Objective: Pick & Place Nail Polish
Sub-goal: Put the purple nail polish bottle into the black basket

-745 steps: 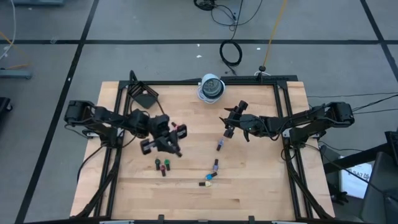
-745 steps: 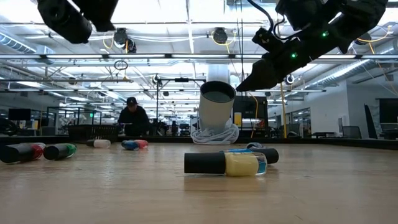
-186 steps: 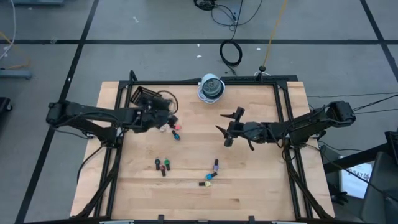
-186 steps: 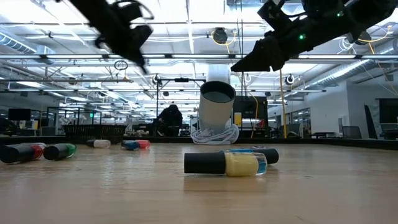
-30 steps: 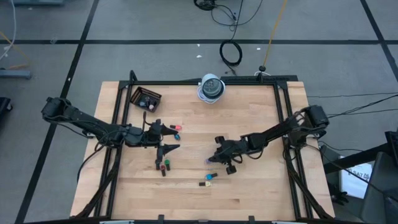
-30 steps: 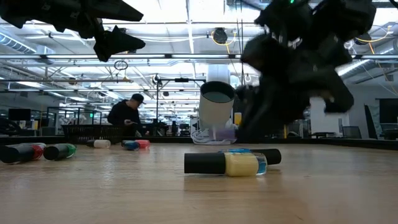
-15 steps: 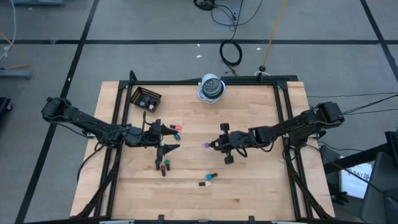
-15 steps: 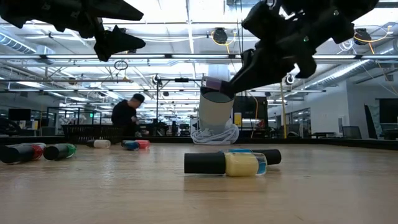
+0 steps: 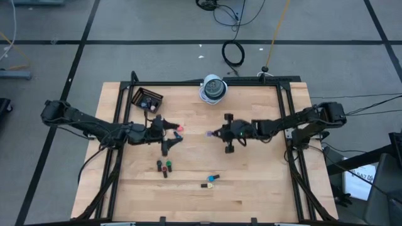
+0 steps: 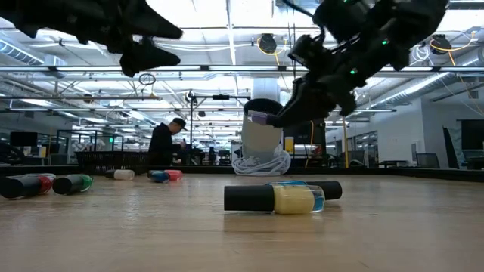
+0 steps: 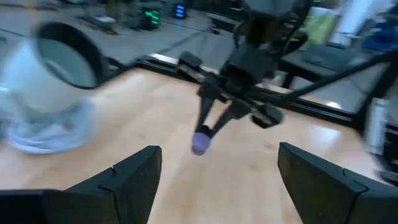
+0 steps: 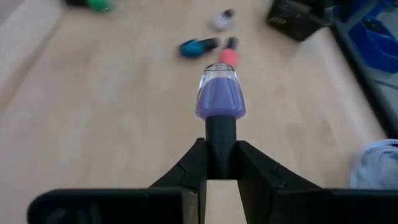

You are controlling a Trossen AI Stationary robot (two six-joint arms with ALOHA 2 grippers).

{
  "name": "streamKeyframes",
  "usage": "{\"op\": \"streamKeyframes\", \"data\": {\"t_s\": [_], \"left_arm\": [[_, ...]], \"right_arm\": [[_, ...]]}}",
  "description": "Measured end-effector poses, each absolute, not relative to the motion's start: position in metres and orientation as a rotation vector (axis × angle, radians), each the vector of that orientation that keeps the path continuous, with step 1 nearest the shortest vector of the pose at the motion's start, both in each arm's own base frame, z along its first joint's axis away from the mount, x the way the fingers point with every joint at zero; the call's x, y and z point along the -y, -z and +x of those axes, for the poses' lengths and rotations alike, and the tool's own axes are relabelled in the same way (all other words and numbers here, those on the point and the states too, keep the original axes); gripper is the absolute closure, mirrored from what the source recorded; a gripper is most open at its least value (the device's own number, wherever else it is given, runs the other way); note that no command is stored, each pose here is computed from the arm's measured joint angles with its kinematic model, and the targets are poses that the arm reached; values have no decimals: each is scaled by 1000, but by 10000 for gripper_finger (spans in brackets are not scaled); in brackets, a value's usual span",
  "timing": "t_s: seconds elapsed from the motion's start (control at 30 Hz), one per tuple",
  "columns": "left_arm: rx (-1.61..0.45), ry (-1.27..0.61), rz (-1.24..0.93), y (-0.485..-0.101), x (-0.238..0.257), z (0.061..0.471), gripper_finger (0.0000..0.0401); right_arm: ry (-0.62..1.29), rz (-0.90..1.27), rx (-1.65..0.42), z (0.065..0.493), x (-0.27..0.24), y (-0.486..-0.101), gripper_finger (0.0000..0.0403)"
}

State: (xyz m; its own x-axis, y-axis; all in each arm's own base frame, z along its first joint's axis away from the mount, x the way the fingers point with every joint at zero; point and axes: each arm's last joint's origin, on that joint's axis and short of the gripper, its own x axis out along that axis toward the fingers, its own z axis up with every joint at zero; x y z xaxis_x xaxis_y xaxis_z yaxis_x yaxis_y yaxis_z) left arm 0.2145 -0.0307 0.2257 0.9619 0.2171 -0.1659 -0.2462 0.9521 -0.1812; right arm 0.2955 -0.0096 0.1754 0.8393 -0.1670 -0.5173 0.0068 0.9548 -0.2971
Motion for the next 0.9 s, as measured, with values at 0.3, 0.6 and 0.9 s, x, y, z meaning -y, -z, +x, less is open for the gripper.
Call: {"op": "streamKeyframes", "data": {"t_s": [0.3, 0.6, 0.9], "left_arm": [[-201, -327, -110, -222, -14, 216, 91], [-176, -450, -331, -217, -42, 215, 91], [-125, -487, -535, -217, -42, 215, 91]], "right_arm": [[146, -293, -501, 295, 54, -182, 354], [157, -399, -443, 295, 68, -189, 354], [331, -695, -470, 298, 64, -196, 354]]}}
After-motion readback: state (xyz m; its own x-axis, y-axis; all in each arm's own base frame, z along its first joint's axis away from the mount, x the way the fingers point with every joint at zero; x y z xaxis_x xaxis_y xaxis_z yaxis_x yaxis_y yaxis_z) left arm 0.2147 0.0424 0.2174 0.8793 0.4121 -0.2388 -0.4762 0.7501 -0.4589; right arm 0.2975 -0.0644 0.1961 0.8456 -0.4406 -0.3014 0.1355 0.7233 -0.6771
